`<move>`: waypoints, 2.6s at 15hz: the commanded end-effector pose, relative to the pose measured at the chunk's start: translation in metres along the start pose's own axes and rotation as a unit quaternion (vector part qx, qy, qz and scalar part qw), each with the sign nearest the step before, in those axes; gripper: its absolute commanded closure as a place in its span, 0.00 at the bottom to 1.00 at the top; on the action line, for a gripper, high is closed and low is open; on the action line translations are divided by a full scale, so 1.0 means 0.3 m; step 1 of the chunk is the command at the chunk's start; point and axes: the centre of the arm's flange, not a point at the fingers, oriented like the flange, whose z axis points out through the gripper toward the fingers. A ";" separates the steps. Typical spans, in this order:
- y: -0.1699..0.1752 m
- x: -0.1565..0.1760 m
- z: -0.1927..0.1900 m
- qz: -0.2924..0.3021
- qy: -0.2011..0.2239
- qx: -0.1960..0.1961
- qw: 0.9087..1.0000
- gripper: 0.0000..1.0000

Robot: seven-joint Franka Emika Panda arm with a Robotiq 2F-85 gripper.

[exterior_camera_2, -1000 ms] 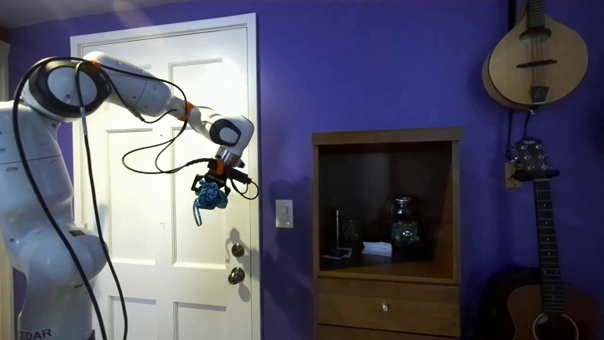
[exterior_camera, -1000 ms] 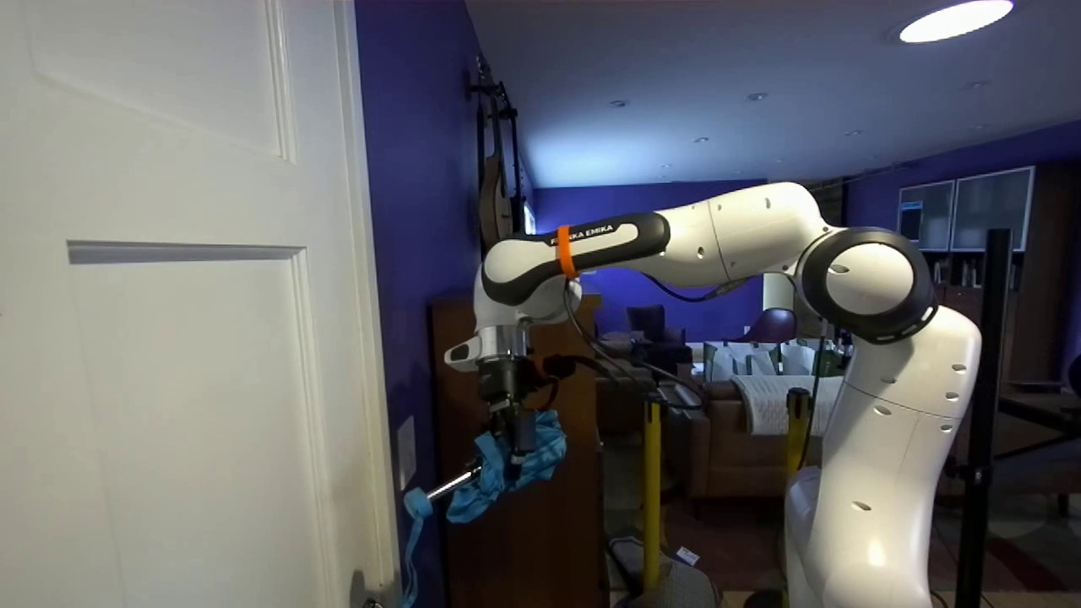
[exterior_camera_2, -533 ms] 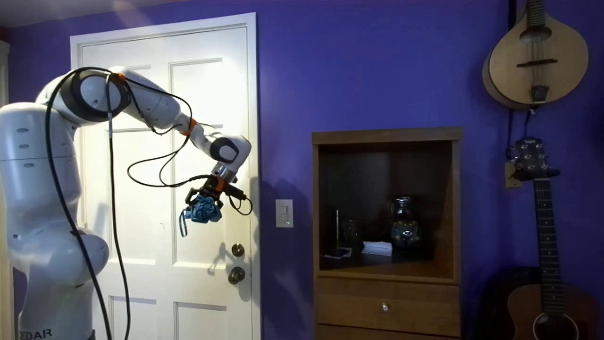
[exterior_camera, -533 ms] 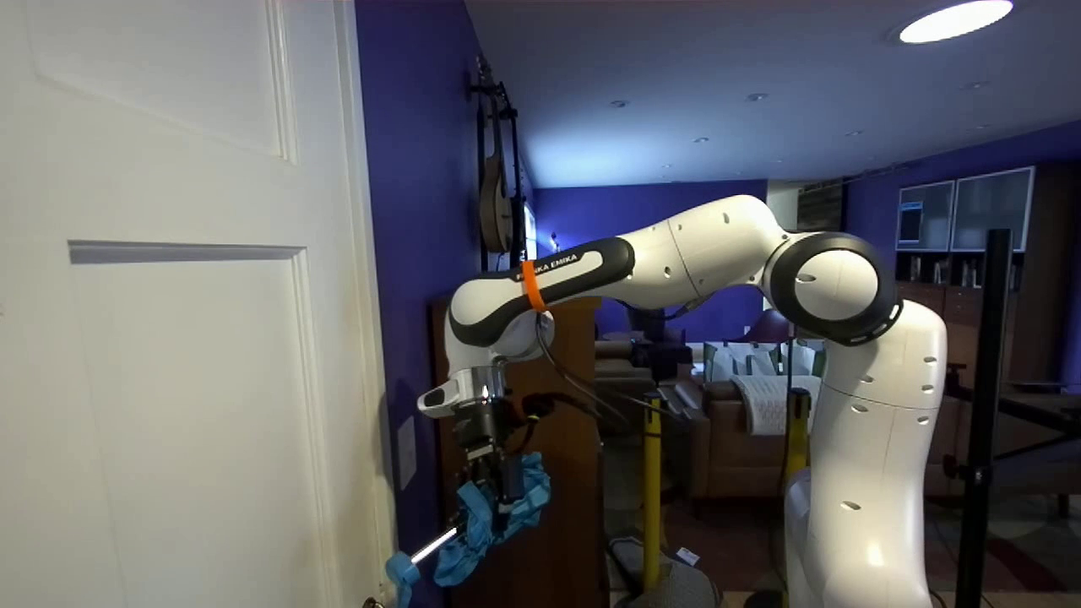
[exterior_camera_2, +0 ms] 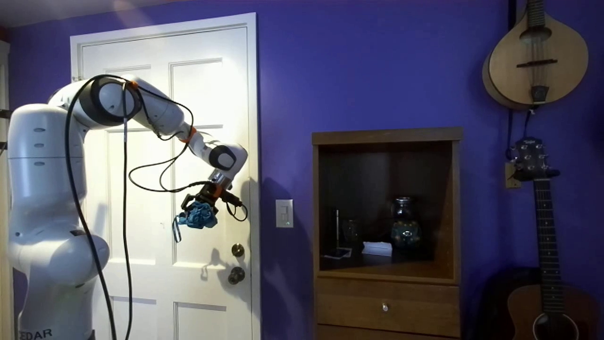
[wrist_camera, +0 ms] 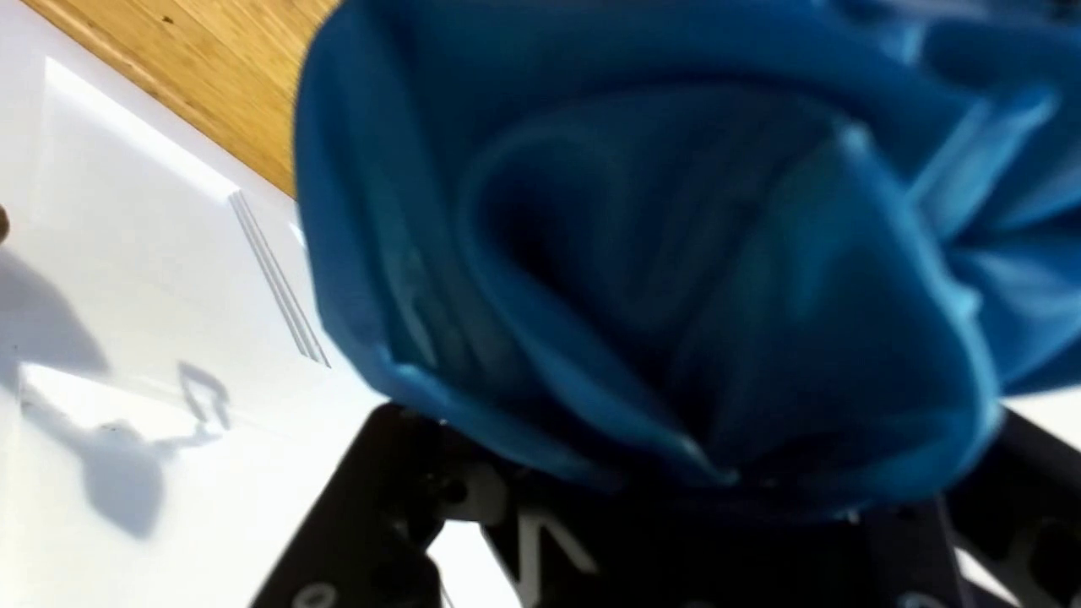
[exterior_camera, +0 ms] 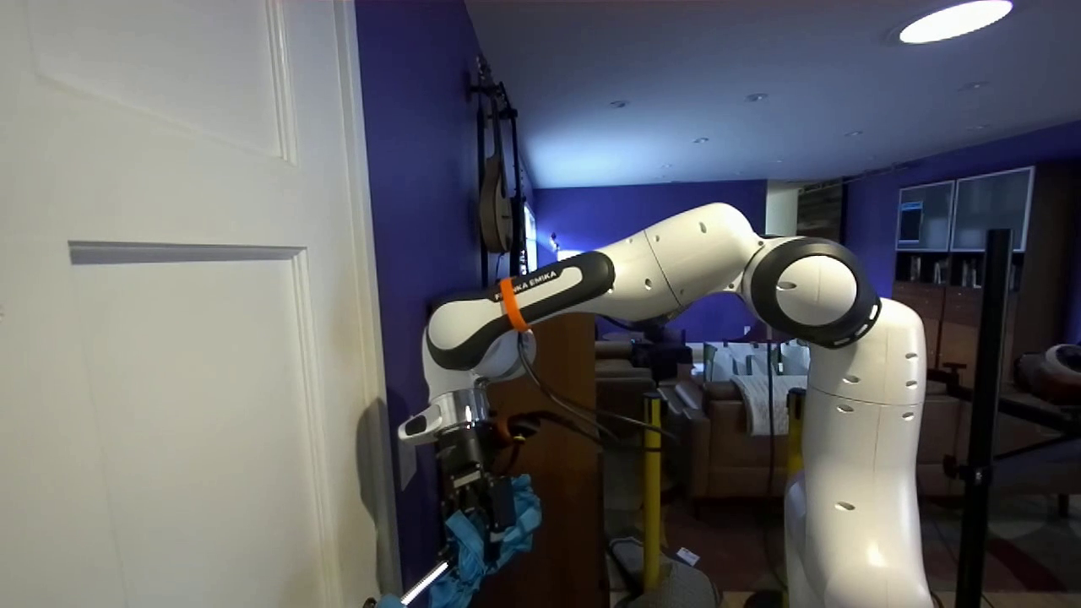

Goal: Pick up the blue umbrella and hang it on the bottom hook on the door

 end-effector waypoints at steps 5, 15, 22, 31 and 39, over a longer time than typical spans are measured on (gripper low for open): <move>0.000 0.002 -0.004 -0.001 0.000 -0.001 1.000 0.66; -0.034 0.039 0.020 -0.014 0.017 -0.003 1.000 0.91; -0.054 0.165 0.103 -0.025 0.077 -0.007 0.997 0.91; -0.089 0.264 0.229 -0.011 0.176 0.025 0.984 0.91; -0.052 0.315 0.267 -0.017 0.185 0.052 0.981 0.91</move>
